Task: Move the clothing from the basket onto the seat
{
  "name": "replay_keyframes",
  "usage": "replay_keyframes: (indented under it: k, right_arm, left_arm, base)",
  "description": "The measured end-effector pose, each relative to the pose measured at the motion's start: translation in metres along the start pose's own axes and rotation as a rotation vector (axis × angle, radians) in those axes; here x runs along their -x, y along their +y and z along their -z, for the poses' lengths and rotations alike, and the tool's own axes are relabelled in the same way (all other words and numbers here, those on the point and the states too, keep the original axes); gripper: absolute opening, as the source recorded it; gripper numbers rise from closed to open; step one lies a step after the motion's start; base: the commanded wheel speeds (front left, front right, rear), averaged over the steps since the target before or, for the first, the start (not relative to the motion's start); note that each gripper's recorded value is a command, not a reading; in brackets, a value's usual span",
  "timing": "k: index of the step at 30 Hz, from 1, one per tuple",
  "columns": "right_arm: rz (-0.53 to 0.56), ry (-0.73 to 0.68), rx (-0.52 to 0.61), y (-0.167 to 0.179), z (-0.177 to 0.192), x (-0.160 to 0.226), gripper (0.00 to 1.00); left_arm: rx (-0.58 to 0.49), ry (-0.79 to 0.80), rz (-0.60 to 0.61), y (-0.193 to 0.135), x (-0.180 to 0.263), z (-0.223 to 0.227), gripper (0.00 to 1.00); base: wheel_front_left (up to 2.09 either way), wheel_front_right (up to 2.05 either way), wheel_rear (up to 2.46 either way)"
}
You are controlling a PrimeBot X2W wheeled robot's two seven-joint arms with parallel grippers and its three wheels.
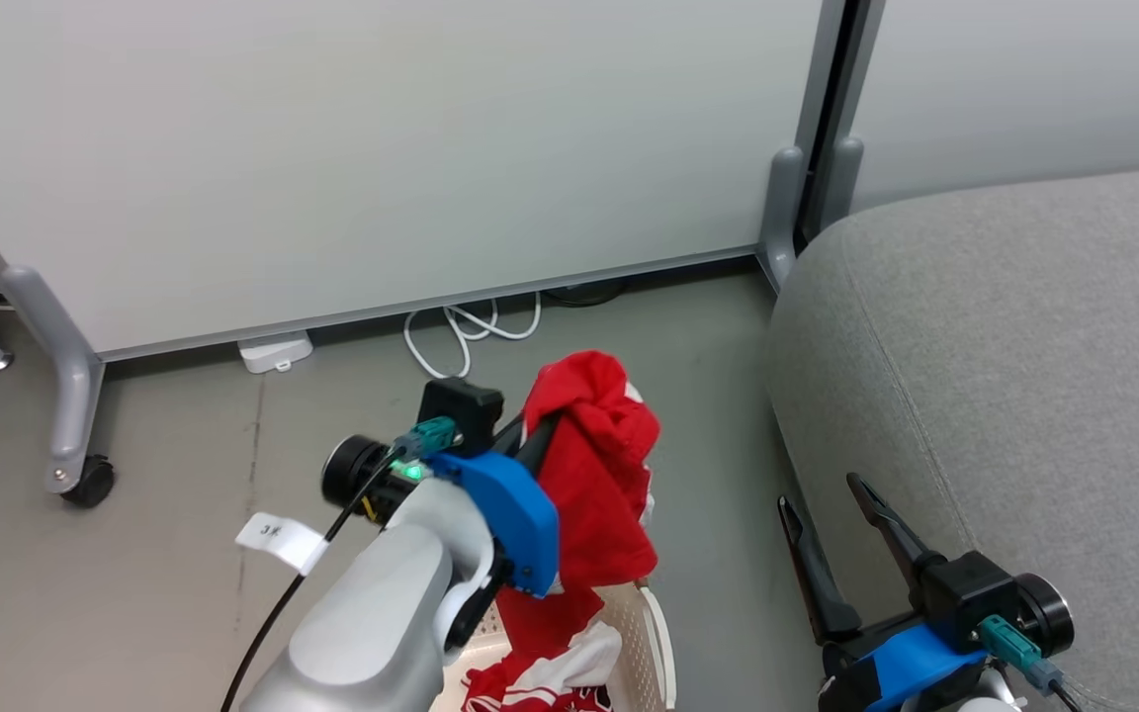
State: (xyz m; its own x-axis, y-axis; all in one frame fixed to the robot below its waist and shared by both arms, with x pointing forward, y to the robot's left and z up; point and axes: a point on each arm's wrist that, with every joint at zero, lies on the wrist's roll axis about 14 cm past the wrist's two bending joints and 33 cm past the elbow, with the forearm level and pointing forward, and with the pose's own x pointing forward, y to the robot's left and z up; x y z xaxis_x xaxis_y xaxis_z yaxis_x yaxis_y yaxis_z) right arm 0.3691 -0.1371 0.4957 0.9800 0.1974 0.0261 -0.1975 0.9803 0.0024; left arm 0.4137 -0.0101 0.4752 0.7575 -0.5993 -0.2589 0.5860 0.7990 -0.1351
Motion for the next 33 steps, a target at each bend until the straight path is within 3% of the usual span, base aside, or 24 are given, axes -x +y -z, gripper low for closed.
replay_keyframes:
  k: [13, 33]
  right_arm:
    - [-0.031, -0.02, 0.006, 0.011, -0.01, 0.0, 1.0]
    - [-0.051, -0.034, 0.034, 0.016, -0.021, -0.004, 1.0]
  left_arm:
    - [-0.098, -0.171, 0.132, -0.043, -0.002, -0.083, 0.0]
    - [-0.09, -0.149, 0.156, -0.053, -0.015, -0.076, 0.0]
  base:
    - [0.0, 0.0, 0.0]
    - [0.0, 0.0, 0.0]
